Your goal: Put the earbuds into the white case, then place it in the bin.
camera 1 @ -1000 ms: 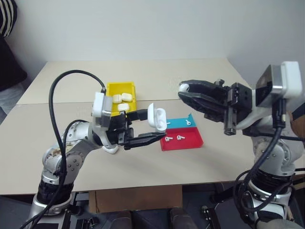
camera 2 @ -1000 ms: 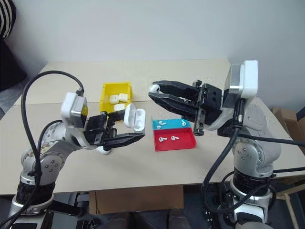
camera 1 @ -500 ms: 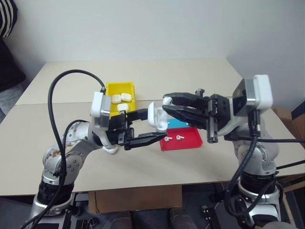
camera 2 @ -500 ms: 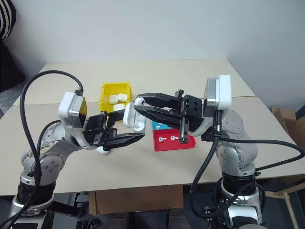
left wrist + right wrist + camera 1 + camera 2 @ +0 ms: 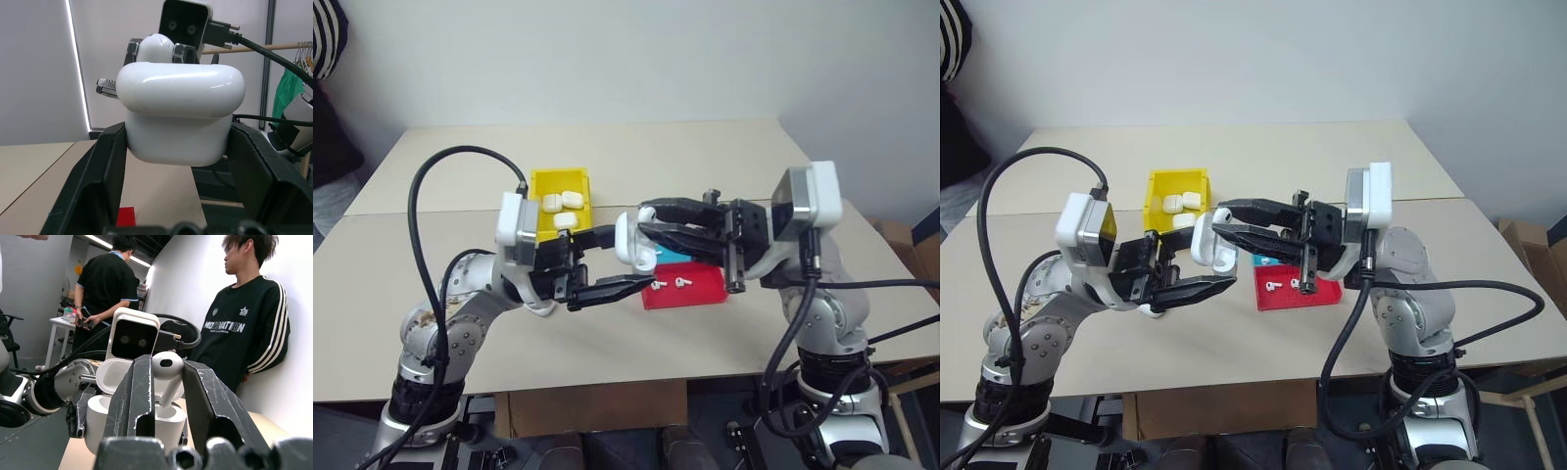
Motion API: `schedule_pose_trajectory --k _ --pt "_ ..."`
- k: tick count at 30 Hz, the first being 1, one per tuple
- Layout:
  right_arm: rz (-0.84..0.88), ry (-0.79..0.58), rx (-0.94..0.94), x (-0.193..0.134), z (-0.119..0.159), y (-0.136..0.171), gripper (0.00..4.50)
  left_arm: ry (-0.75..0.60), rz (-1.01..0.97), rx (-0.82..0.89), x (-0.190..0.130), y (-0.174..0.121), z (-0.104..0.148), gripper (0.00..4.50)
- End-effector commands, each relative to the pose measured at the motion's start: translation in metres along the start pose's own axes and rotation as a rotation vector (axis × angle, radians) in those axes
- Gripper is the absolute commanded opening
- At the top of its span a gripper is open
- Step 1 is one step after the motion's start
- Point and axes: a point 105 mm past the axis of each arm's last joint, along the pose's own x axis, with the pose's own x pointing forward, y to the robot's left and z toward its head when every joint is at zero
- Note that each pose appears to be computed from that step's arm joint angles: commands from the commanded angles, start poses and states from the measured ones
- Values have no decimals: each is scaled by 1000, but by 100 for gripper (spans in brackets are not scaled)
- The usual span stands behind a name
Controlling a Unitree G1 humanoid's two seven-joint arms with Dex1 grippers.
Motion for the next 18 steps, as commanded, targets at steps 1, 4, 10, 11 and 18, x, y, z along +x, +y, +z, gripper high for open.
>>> schedule_pose_trajectory --k 1,4,10,11,18 --pt "15 -8 -51 0 6 3 91 -18 -18 57 1 -4 10 277" --pt "13 -1 -49 0 5 3 91 -18 -21 56 1 -4 10 277" --pt "12 13 -51 -1 1 2 91 -16 -23 55 1 -4 9 277" --pt "13 16 -52 -2 0 2 91 -16 -23 56 1 -4 9 277" --pt "26 23 -57 -3 -2 4 91 -9 -21 61 1 -3 8 277"
